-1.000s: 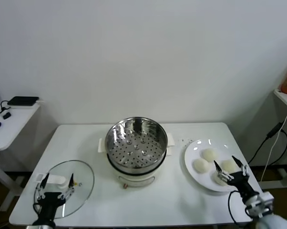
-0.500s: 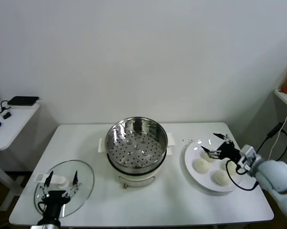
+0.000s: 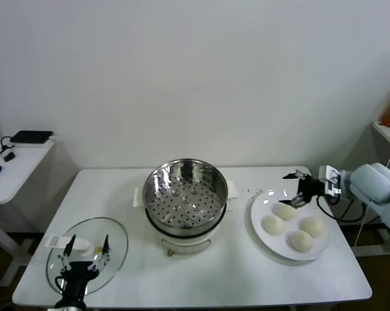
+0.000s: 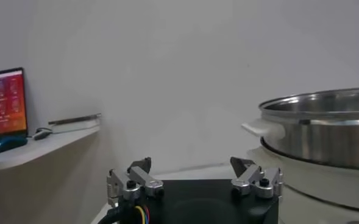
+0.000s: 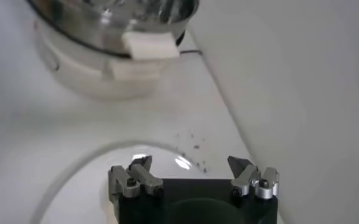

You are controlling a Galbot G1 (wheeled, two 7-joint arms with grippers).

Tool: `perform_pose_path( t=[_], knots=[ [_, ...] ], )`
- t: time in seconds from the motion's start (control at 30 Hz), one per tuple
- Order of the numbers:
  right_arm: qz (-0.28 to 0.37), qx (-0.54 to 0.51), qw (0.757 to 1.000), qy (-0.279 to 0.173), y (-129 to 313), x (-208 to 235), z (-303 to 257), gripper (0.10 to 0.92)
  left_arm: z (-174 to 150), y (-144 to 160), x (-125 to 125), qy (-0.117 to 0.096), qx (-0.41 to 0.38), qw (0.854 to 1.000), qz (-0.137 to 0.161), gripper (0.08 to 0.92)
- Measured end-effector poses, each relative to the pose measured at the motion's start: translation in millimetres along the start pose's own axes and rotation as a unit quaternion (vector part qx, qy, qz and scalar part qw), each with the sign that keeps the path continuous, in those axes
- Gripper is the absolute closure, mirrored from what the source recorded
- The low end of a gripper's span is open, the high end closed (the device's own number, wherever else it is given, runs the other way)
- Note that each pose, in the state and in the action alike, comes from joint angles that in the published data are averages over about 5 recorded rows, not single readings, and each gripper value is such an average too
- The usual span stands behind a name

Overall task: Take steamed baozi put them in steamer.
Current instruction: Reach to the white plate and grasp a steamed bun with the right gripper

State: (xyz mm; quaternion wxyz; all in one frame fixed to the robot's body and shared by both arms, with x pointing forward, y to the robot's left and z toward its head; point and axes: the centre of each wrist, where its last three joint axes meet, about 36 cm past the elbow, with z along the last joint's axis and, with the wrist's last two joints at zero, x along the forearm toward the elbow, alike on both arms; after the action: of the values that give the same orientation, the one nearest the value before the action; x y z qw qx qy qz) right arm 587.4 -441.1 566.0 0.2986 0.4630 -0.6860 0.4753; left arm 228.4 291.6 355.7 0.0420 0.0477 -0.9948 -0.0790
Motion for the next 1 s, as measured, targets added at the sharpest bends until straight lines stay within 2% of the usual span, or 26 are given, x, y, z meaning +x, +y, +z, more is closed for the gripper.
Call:
perform_pose_path(
  t=[0.23, 0.47, 1.0],
  knots=[
    [-0.061, 0.058, 0.995, 0.049, -41.4, -14.5, -3.1, 0.200, -2.5, -2.3, 1.5, 0.004, 0.004, 1.000, 0.005, 0.177],
    [-0.112, 0.094, 0.985, 0.090, -62.7, -43.8, -11.9, 0.200, -4.4, 1.3, -1.0, 0.007, 0.000, 1.000, 0.003, 0.177],
    [-0.168, 0.135, 0.967, 0.135, -63.9, -113.8, -20.8, 0.200, -1.6, 5.9, -2.4, 0.014, -0.002, 1.000, -0.004, 0.177]
  ],
)
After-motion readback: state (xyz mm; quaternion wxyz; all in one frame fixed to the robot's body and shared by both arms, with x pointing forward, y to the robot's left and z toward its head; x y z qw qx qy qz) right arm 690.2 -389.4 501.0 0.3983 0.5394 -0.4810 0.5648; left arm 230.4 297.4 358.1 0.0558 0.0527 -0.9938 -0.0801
